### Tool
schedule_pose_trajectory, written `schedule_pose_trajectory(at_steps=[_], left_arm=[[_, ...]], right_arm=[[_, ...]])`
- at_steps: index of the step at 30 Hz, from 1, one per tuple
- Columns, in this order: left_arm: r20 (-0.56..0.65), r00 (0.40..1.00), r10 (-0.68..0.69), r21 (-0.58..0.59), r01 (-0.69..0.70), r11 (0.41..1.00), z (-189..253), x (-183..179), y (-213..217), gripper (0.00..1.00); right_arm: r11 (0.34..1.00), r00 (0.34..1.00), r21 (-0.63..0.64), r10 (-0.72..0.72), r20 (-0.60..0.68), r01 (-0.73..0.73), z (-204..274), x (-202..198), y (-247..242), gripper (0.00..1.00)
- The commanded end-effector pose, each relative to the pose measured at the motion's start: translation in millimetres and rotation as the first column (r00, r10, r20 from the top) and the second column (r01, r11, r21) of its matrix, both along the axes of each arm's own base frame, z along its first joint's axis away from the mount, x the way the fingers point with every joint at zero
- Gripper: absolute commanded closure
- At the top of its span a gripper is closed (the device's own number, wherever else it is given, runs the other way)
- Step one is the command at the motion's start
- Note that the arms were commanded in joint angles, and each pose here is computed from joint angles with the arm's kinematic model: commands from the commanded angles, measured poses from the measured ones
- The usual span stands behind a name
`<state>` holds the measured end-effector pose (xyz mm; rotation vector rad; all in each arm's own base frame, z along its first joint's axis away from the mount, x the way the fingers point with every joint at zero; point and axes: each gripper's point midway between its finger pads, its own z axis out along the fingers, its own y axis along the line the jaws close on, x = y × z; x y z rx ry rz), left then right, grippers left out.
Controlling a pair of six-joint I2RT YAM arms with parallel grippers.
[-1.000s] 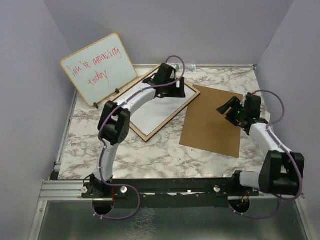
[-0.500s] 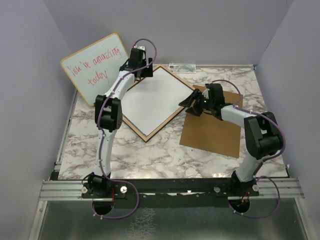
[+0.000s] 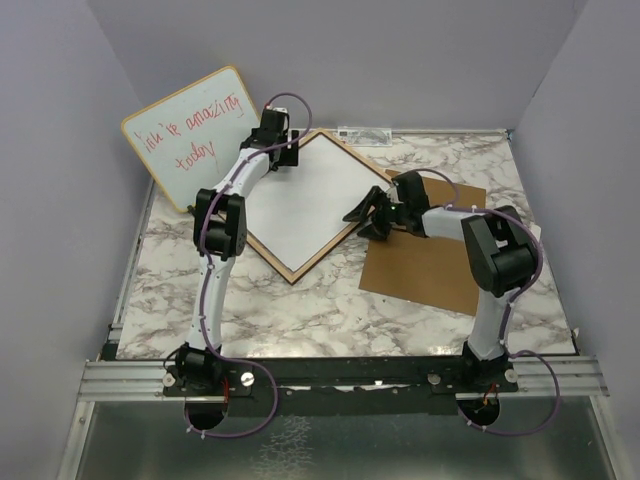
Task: Put the photo into the frame
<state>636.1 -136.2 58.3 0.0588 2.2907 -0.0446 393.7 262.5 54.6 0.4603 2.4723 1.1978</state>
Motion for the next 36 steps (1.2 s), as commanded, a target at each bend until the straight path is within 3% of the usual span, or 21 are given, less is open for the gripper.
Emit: schedule_pose_trajectory(at_steps=[1,5,8,14,18,26,30,36], left_arm=[[-0.026,0.999,0.024,0.061,-0.023,0.998,-13,-7,15,0.13],[-0.052,0.998,0.019,0.072,-0.015,0.997,-21,-14,18,0.13],[-0.073,0.997,0.021,0.071,-0.016,0.997,-26,-21,19,0.15],[-0.107,0.994,0.007,0.034,-0.003,0.999,-28,-36,15,0.29],[-0.118,0.993,0.006,0.004,-0.006,1.0,-24,-45,11,0.38],[-0.139,0.989,0.054,-0.024,-0.058,0.998,-14,-69,15,0.45],[-0.165,0.984,0.065,-0.026,-0.07,0.997,-14,-87,19,0.48],[-0.22,0.974,0.058,-0.062,-0.073,0.995,-18,-122,18,0.52]], right_arm=[[0.999,0.999,-0.01,0.033,-0.013,-0.033,-9,3,11,0.3],[0.983,0.994,-0.18,-0.058,-0.096,0.04,-32,-2,-15,0.3],[0.931,0.977,-0.342,-0.178,-0.12,0.128,-50,-8,-47,0.3],[0.796,0.937,-0.562,-0.336,-0.101,0.224,-62,-22,-100,0.27],[0.738,0.92,-0.625,-0.385,-0.076,0.257,-61,-21,-121,0.26],[0.723,0.905,-0.623,-0.422,-0.055,0.299,-57,-10,-138,0.24],[0.83,0.952,-0.48,-0.305,0.032,0.283,-39,20,-116,0.23],[0.895,0.97,-0.375,-0.236,0.065,0.243,-31,53,-90,0.21]])
